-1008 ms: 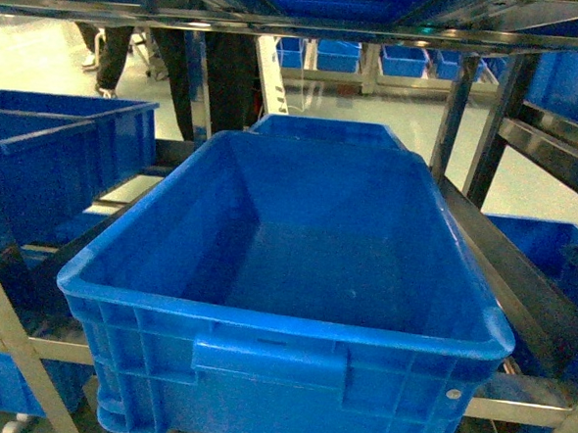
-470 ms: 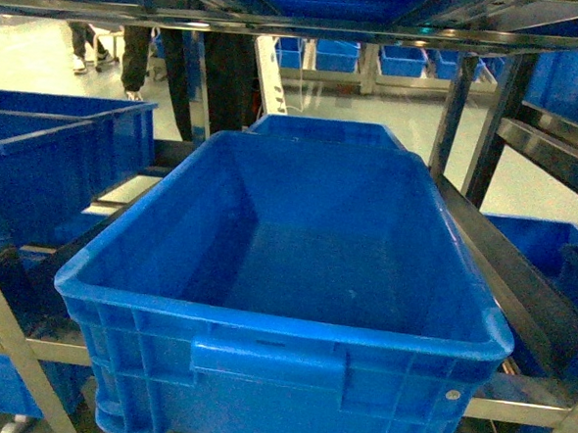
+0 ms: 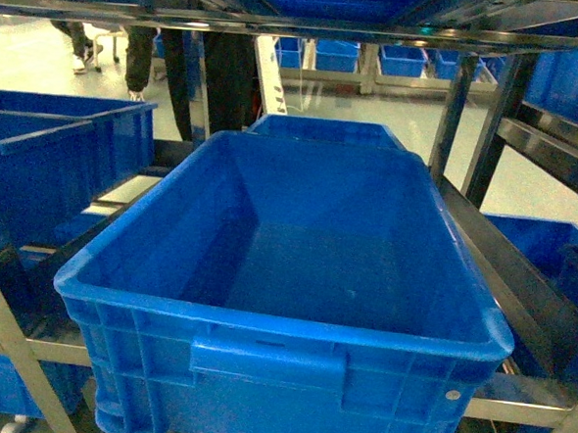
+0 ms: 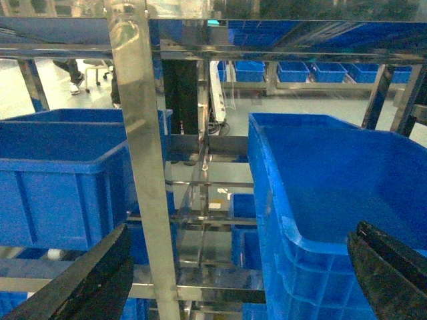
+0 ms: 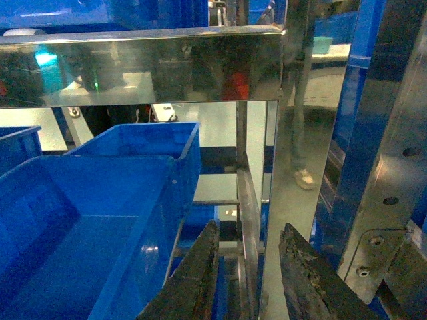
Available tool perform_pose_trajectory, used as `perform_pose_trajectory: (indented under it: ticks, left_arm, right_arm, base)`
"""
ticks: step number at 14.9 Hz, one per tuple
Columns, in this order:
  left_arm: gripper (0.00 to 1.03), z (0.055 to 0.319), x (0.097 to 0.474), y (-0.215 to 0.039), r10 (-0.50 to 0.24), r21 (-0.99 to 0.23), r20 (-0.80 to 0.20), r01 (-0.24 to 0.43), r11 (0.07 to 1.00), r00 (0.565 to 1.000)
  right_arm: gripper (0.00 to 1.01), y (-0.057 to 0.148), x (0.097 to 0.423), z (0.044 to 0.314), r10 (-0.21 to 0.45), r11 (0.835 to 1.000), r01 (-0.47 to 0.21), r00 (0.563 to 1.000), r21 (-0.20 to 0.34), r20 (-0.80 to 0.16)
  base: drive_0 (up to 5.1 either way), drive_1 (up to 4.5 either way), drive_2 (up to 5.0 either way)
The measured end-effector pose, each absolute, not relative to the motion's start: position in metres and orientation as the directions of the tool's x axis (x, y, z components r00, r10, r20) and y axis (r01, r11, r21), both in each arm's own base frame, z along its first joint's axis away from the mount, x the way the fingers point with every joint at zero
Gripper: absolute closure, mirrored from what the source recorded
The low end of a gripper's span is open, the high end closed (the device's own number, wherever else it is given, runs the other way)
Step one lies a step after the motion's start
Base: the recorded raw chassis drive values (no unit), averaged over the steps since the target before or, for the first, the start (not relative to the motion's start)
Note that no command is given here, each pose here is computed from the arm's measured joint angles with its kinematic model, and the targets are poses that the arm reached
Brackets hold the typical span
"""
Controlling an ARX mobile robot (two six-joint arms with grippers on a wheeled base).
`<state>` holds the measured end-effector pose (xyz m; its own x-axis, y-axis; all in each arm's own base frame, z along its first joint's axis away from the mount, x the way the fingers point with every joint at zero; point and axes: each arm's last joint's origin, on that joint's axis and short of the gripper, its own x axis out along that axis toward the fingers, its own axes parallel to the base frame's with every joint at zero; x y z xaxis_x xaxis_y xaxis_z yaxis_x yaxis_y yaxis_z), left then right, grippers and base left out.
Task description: Pick red block from blue box to shelf
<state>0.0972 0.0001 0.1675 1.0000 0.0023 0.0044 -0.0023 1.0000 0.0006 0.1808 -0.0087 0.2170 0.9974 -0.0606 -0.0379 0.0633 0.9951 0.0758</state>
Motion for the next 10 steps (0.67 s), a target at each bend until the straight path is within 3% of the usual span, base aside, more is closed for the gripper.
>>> perform_pose_trajectory:
  ticks: [10]
  left_arm:
    - [0.05, 0.1675, 0.0972, 0.0001, 0.002, 0.001, 0.004, -0.002, 1.000, 1.000]
  right_arm:
    - [0.77, -0.0087, 0.1808, 0.2170, -0.061, 0.995, 0.063, 0.997, 0.076, -0.038]
  base:
    - [0.0, 0.00, 0.0]
